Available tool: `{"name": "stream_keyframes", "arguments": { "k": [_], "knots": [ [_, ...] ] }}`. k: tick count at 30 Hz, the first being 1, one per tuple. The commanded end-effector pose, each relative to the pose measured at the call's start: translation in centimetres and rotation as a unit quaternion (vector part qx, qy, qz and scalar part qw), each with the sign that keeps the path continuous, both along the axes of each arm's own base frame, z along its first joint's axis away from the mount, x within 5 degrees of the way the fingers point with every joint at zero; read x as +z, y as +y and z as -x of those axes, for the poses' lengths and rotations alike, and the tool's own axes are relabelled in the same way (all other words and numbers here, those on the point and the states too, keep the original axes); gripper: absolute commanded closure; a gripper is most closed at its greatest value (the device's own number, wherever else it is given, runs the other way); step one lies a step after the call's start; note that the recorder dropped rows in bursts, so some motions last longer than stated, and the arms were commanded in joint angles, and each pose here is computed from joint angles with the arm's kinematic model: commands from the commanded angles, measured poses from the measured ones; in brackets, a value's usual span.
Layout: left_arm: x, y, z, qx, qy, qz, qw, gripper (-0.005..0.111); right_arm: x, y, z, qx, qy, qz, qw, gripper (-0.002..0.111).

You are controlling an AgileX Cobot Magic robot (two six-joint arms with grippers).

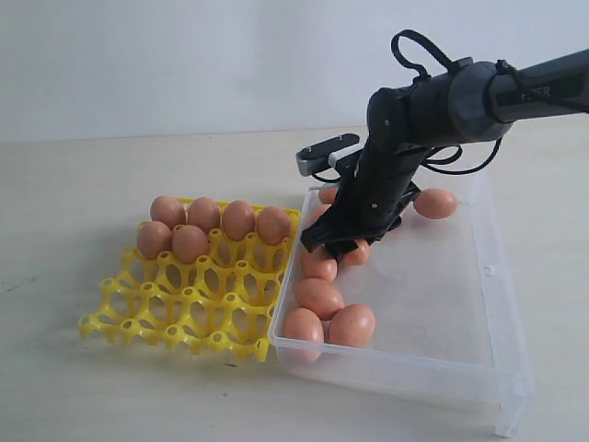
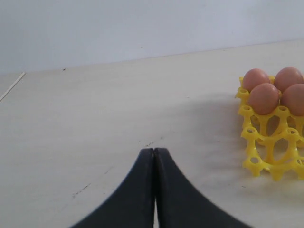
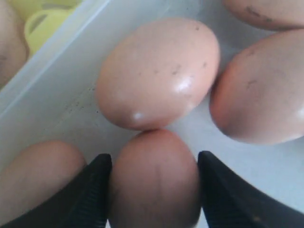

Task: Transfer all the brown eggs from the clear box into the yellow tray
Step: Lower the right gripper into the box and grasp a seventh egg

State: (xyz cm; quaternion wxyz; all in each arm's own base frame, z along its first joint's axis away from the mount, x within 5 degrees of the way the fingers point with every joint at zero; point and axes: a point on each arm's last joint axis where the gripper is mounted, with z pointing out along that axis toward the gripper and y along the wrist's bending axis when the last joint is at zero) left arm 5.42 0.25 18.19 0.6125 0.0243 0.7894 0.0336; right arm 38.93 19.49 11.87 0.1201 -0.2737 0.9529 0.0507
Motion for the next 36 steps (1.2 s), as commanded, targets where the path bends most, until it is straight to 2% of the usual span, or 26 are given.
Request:
{"name": "stream_keyframes", "arguments": {
  "k": [1, 6, 8, 11, 13, 36],
  "knots": [
    [0.3, 0.0, 0.0, 0.000, -0.012, 0.005, 1.000, 0.107, -0.4, 0.1, -0.2, -0.003, -0.001, -0.006, 1.000, 0.056],
    [0.3, 0.0, 0.0, 0.000, -0.012, 0.005, 1.000, 0.107, -0.2, 0.3, -0.5, -0.005, -0.022, -0.017, 1.000, 0.066],
    [0.3, 0.0, 0.0, 0.000, -0.012, 0.005, 1.000, 0.107, -0.2, 0.4, -0.6, -0.011, -0.022, -0.025, 0.999, 0.064],
    [0.3, 0.0, 0.0, 0.000, -0.012, 0.005, 1.000, 0.107, -0.2, 0.4, -0.7, -0.010, -0.029, -0.026, 0.999, 0.054],
    [0.3, 0.0, 0.0, 0.000, -0.012, 0.005, 1.000, 0.107, -0.1, 0.4, -0.7, -0.010, -0.033, -0.027, 0.999, 0.053],
    [0.3, 0.0, 0.0, 0.000, -0.012, 0.005, 1.000, 0.107, -0.2, 0.3, -1.7, -0.023, -0.070, -0.045, 0.996, 0.053]
  ]
}}
